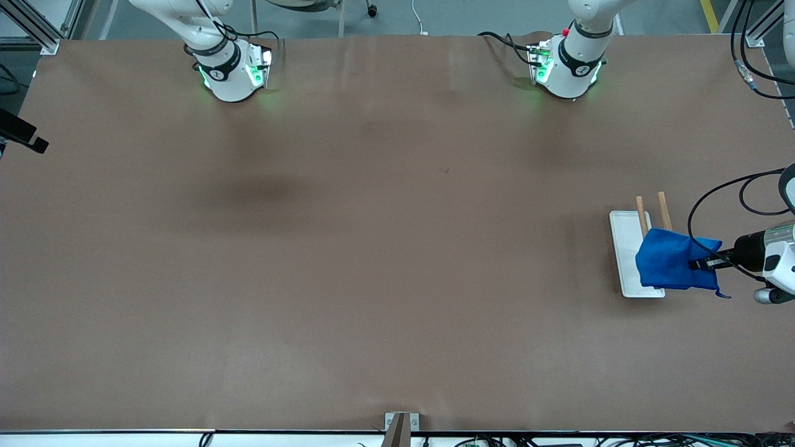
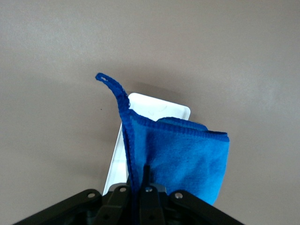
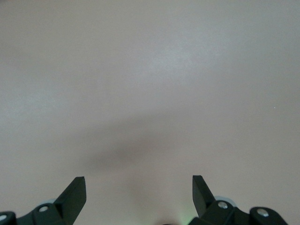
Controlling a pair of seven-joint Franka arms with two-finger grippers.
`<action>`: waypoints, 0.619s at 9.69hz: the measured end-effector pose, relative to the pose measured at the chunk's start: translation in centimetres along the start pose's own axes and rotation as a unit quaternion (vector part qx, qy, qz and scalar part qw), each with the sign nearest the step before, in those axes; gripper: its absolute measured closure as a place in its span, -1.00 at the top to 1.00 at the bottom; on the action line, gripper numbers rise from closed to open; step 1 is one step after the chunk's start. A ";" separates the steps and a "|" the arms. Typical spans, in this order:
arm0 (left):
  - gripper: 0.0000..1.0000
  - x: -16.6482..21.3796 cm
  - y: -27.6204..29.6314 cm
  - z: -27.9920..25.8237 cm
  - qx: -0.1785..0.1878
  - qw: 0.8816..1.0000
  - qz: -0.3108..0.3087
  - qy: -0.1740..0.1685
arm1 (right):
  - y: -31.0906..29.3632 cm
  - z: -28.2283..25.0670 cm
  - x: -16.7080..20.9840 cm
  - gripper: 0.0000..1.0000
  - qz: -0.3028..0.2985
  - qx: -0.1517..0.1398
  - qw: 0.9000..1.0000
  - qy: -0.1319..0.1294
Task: Right arm passes towel to left arm to hang
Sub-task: 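Lower the towel with the left gripper over the wooden dowels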
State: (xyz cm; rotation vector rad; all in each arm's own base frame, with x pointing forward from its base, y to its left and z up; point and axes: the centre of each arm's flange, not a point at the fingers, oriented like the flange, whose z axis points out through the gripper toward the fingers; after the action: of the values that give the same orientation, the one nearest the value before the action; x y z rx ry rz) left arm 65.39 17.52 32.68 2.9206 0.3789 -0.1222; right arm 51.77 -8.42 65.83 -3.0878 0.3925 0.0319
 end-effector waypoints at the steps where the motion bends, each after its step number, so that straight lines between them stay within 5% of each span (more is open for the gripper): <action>1: -0.91 -0.1 -0.1 0.3 0.000 1.000 -0.001 -0.002 | 0.0 0.0 0.0 1.00 0.000 0.000 1.000 0.000; 4: -0.69 -0.1 -0.3 0.4 0.000 1.000 0.000 -0.003 | 0.0 0.0 0.0 1.00 0.000 0.000 1.000 0.000; 6: -0.10 0.0 -0.4 0.1 0.000 1.000 0.012 -0.001 | 0.0 0.0 0.0 1.00 0.000 0.000 1.000 0.000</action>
State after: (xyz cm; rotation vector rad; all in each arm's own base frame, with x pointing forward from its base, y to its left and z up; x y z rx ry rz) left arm 65.30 17.87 32.53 2.9233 0.3448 -0.1203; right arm 51.77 -8.43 65.84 -3.0879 0.3921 0.0321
